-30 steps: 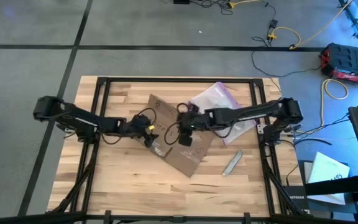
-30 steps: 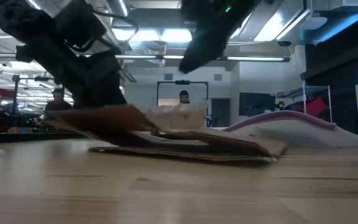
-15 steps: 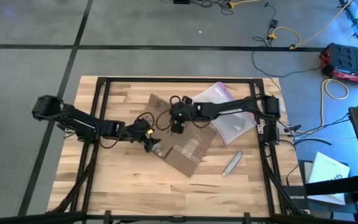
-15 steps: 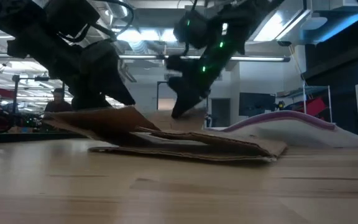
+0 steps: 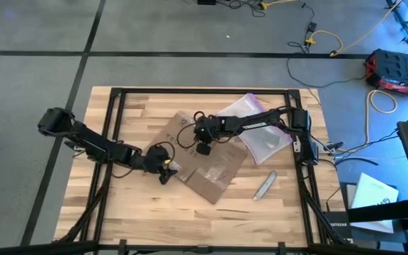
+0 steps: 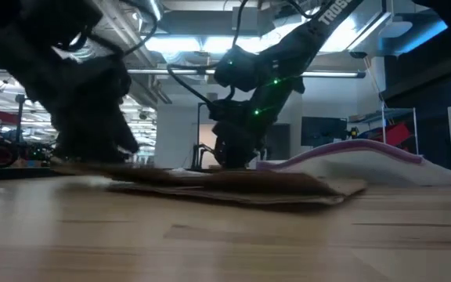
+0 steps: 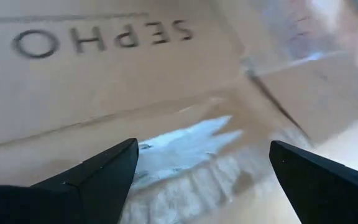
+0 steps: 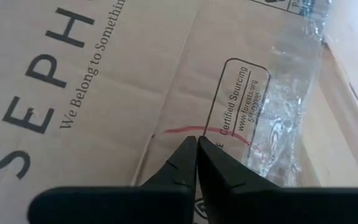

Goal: Unpack boxes
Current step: Break down the cardboard box using a cutter until it is fully flat

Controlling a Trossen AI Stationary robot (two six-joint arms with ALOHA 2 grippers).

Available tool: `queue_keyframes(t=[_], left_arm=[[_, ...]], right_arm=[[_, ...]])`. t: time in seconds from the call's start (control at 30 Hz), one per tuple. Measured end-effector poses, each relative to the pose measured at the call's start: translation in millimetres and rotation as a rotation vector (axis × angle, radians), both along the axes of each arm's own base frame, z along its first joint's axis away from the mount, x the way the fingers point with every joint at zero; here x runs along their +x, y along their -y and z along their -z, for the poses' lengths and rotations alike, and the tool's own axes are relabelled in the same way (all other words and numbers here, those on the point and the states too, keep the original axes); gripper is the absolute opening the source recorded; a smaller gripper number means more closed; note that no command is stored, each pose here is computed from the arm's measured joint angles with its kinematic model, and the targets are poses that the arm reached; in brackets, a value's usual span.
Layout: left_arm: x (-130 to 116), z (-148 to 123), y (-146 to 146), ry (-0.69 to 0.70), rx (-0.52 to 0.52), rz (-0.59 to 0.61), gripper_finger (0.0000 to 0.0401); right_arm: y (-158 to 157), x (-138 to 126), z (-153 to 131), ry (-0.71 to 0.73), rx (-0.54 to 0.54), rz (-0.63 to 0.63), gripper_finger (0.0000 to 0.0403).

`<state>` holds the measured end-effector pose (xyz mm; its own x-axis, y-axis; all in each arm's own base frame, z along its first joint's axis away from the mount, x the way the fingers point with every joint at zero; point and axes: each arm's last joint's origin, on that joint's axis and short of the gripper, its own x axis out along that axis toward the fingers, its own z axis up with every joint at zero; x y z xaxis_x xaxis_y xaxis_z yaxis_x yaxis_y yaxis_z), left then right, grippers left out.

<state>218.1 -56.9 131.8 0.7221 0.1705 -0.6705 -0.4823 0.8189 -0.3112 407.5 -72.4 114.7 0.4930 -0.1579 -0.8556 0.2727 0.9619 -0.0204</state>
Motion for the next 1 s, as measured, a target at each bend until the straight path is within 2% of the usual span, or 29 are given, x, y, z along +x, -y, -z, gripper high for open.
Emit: queue_keyframes(t=[0.2,0.47,0.67,0.9,1.0], left_arm=[[4,21,1,-0.057,0.034,-0.07,0.0351],[4,23,-1,-0.06,0.079,-0.101,0.0351],[0,25,-12,-0.128,0.146,-0.132,0.0351],[2,24,-33,-0.134,0.177,-0.244,0.0351],[3,24,-41,-0.138,0.186,-0.271,0.0351]], right_arm=[[0,0,1,0.002,0.033,0.008,0.0],[-8,-8,3,-0.093,0.066,-0.036,0.0],[-15,-15,-2,-0.132,0.216,-0.116,0.0],[-23,-19,-13,-0.112,0.325,-0.192,0.0],[-24,-19,-13,-0.112,0.338,-0.205,0.0]])
